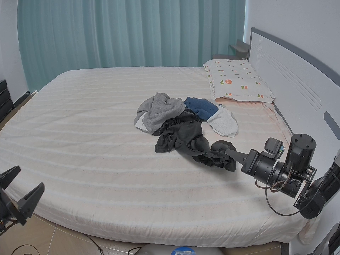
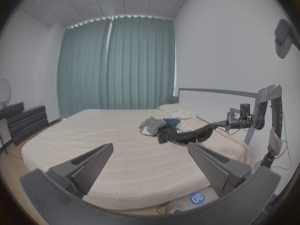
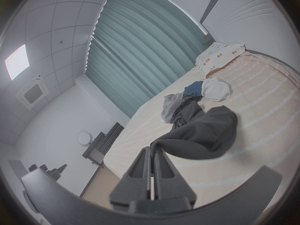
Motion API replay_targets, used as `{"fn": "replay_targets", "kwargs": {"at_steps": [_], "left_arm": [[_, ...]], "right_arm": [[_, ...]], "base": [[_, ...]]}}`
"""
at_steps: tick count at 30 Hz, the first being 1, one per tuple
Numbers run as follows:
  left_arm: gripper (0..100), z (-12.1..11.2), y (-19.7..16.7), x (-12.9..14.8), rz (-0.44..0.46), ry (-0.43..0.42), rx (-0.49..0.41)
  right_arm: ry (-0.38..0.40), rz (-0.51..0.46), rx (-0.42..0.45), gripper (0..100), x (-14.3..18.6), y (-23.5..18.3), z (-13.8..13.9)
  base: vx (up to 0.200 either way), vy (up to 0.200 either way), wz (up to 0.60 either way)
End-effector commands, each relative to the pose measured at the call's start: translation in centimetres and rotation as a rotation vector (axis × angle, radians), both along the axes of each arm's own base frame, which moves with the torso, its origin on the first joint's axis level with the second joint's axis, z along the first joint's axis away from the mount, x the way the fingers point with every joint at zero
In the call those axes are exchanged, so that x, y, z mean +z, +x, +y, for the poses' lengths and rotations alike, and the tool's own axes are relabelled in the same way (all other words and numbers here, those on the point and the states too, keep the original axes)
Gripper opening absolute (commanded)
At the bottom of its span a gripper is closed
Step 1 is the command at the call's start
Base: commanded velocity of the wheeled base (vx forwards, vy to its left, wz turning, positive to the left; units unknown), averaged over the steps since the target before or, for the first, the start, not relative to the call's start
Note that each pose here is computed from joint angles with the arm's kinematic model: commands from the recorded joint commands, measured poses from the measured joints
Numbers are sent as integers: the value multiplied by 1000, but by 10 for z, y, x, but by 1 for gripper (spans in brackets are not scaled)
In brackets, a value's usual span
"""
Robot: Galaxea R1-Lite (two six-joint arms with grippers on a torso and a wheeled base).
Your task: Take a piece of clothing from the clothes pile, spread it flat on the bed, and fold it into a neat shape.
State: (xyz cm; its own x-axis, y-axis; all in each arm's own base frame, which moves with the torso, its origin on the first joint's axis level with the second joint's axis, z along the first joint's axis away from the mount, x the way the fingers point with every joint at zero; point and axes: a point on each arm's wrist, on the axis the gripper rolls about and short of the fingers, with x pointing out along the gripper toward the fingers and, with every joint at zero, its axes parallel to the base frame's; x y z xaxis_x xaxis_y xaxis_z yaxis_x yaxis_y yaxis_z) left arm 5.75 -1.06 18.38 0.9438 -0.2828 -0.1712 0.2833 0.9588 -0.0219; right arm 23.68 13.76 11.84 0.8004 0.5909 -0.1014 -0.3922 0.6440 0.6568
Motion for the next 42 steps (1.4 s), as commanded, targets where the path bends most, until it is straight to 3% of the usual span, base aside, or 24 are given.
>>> {"fn": "replay_targets", "kwargs": {"at_steps": [1, 5, 7, 11, 17, 22, 25, 27, 30, 38, 42], "left_arm": [[100, -58, 112, -42, 351, 39, -213], [100, -84, 138, -62, 395, 20, -170], [100, -111, 159, -80, 424, 8, -159], [100, -138, 183, -98, 421, 15, -137], [100, -169, 222, -118, 396, 44, -79], [100, -193, 233, -131, 397, 50, -108], [100, -210, 239, -136, 374, 61, -97], [100, -220, 242, -139, 362, 61, -84], [100, -232, 244, -142, 364, 19, -78], [100, -237, 247, -151, 380, 9, -68], [100, -241, 257, -156, 351, -39, -47]], "right_arm": [[43, -36, 51, 0, 14, -17, 6], [47, -42, 81, 0, 17, -22, 13], [66, -65, 91, 0, 24, -23, 16], [50, -41, 101, 0, 20, -28, 20], [73, -84, 59, 0, 36, -33, 16], [81, -95, 83, 0, 51, -45, 17], [122, -154, 87, 0, 76, -48, 15], [107, -131, 100, 0, 78, -53, 15], [77, -86, 145, 0, 72, -61, 23], [77, -90, 165, 0, 74, -62, 28], [95, -110, 208, 0, 79, -72, 32]], "base": [[0, 0, 0], [0, 0, 0], [0, 0, 0], [0, 0, 0], [0, 0, 0], [0, 0, 0], [0, 0, 0], [0, 0, 0], [0, 0, 0], [0, 0, 0], [0, 0, 0]]}}
